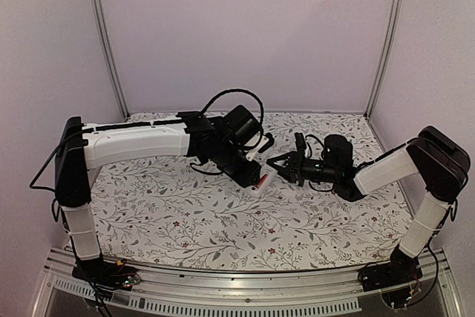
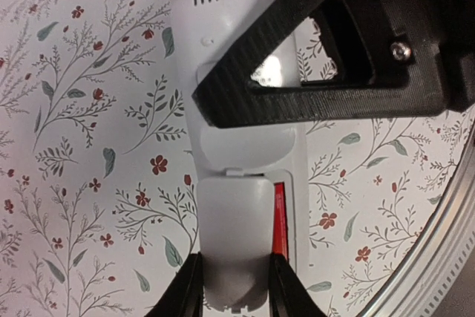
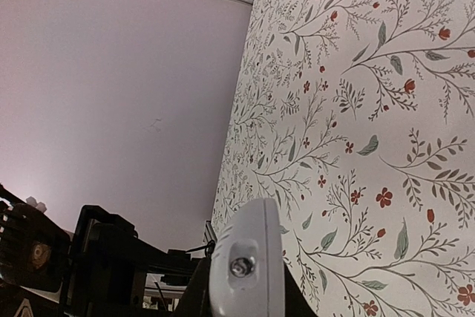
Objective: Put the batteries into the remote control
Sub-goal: Place the battery cover on the remote control without the battery cover, then press the battery cover on the remote control.
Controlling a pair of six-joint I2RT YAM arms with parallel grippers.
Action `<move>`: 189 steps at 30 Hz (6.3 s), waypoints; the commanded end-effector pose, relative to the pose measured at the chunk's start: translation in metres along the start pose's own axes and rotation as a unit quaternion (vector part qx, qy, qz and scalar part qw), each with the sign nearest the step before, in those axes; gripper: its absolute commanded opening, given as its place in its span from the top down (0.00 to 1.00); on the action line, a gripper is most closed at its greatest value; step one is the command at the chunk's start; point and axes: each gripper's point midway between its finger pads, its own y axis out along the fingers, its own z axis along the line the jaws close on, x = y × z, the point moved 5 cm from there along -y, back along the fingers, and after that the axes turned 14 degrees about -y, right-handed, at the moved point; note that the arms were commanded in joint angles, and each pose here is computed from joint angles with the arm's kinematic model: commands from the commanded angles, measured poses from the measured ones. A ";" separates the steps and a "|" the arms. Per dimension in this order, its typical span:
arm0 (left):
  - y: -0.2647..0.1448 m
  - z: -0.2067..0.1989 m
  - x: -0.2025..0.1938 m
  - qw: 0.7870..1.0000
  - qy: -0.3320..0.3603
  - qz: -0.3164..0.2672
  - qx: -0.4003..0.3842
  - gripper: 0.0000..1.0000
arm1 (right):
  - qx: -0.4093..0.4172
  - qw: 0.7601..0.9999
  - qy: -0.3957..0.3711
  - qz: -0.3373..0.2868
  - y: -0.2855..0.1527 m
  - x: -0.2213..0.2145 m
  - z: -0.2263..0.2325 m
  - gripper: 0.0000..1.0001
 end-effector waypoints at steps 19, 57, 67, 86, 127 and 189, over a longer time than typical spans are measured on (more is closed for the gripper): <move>0.003 -0.015 -0.008 1.000 0.020 0.022 -0.010 0.72 | 0.009 1.000 -0.006 -0.019 -0.002 0.005 0.006 1.00; 0.021 -0.009 0.008 0.999 -0.031 0.029 0.010 0.71 | 0.026 0.999 -0.012 -0.039 -0.005 0.007 0.017 1.00; 0.022 -0.004 0.007 0.999 -0.034 0.031 0.020 0.61 | 0.041 0.998 -0.008 -0.045 -0.005 0.009 0.021 1.00; -0.018 -0.006 0.027 0.999 -0.031 -0.030 -0.005 0.14 | 0.046 0.998 0.014 -0.040 -0.005 0.009 0.016 1.00; -0.037 0.017 -0.005 0.971 -0.105 -0.019 -0.213 0.41 | 0.160 0.987 -0.024 -0.003 0.004 0.017 0.059 1.00; -0.058 0.018 -0.008 0.925 -0.247 -0.101 -0.272 0.26 | 0.114 0.989 -0.086 -0.032 -0.019 0.040 0.074 1.00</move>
